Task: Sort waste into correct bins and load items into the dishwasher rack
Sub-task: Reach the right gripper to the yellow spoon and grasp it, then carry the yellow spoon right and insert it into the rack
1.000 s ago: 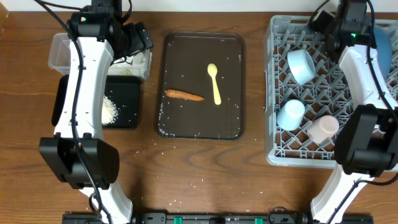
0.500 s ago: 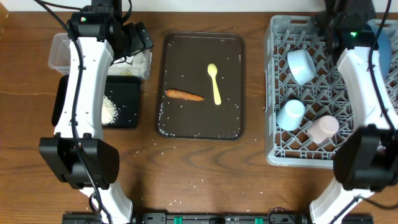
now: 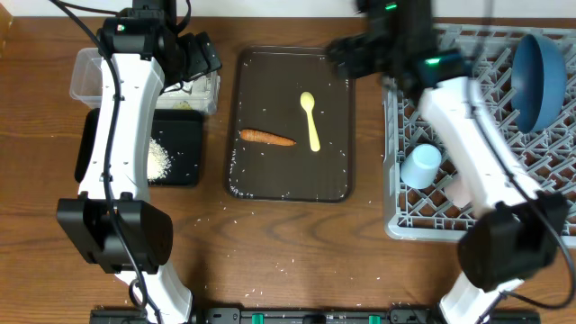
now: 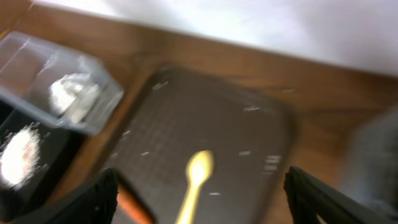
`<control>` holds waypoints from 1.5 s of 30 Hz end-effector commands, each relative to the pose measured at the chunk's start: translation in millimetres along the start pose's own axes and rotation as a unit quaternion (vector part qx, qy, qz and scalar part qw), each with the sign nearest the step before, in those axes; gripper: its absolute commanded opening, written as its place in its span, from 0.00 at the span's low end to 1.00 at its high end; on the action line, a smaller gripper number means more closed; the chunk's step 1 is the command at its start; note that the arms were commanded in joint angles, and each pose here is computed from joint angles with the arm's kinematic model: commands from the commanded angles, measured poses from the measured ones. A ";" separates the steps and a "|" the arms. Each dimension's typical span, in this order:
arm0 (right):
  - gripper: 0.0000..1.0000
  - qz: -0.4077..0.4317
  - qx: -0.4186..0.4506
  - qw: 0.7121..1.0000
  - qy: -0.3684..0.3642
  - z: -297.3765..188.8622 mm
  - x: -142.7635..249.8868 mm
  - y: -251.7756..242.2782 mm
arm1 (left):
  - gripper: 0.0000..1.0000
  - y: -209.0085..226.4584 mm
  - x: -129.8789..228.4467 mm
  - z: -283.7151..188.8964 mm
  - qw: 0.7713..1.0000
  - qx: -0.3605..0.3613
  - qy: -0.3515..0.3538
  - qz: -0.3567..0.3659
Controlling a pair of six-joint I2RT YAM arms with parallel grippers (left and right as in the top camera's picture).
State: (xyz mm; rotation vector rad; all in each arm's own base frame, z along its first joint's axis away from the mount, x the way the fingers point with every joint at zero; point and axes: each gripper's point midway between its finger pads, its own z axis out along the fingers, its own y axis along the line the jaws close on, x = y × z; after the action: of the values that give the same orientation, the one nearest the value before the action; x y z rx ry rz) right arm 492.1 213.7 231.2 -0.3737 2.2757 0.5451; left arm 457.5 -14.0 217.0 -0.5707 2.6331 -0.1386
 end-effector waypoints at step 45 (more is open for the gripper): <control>0.06 0.164 0.121 0.967 0.153 186.9 180.8 -17.1 | 0.99 3.2 -4.5 -5.6 1.000 -0.006 -0.011 0.000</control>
State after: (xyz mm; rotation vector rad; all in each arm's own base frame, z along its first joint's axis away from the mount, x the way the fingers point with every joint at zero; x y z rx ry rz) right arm 507.7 279.8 18.2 0.0433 2.5911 0.4373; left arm 457.5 -14.0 217.0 -0.5707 2.6331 -0.1386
